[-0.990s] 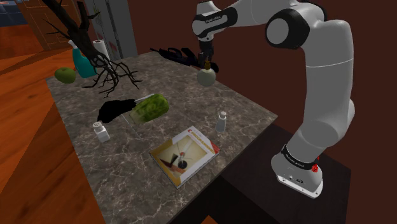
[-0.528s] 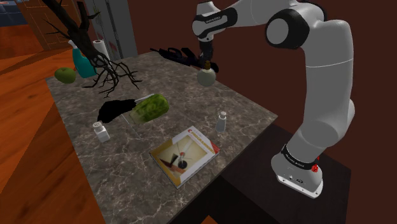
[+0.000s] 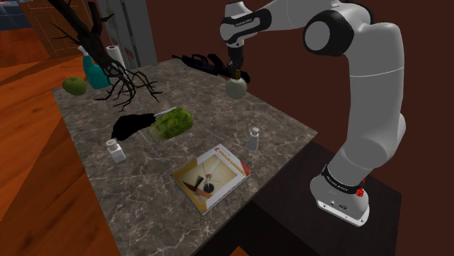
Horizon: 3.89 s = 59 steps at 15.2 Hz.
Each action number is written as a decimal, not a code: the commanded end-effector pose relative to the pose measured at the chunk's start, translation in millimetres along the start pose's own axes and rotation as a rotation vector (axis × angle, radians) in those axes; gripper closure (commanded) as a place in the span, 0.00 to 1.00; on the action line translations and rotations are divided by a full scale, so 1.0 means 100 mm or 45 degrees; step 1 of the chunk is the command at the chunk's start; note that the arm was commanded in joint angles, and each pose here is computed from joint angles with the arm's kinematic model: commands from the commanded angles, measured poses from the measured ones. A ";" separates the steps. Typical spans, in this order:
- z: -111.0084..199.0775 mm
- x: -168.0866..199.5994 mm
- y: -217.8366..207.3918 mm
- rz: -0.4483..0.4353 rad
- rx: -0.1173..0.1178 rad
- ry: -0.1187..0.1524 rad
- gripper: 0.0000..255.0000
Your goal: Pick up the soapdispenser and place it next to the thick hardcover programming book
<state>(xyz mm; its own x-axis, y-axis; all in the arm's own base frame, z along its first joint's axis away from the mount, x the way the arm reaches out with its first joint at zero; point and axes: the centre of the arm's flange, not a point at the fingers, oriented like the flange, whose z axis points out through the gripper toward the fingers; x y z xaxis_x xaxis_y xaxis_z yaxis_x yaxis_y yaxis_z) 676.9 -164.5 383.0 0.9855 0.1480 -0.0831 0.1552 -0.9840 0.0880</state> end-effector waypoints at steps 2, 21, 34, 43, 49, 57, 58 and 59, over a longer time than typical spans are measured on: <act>-0.05 -0.01 0.01 0.001 -0.001 -0.001 1.00; -1.03 -0.15 -0.01 0.001 -0.001 -0.001 1.00; -1.75 -1.07 -1.27 0.001 -0.001 -0.001 1.00; -2.24 -1.71 -2.14 0.001 -0.001 -0.001 1.00; -2.45 -2.05 -2.62 0.001 -0.001 -0.001 1.00; -2.04 -2.02 -2.65 0.001 -0.001 -0.001 1.00; -1.98 -2.01 -2.66 0.001 -0.001 -0.001 1.00; -1.93 -2.01 -2.66 0.001 -0.001 -0.001 1.00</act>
<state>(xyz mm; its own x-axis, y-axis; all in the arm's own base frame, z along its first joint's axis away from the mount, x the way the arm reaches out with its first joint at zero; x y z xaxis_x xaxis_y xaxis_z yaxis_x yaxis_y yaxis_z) 452.1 86.9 572.9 0.9854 0.1475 -0.0847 0.1549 -0.9839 0.0886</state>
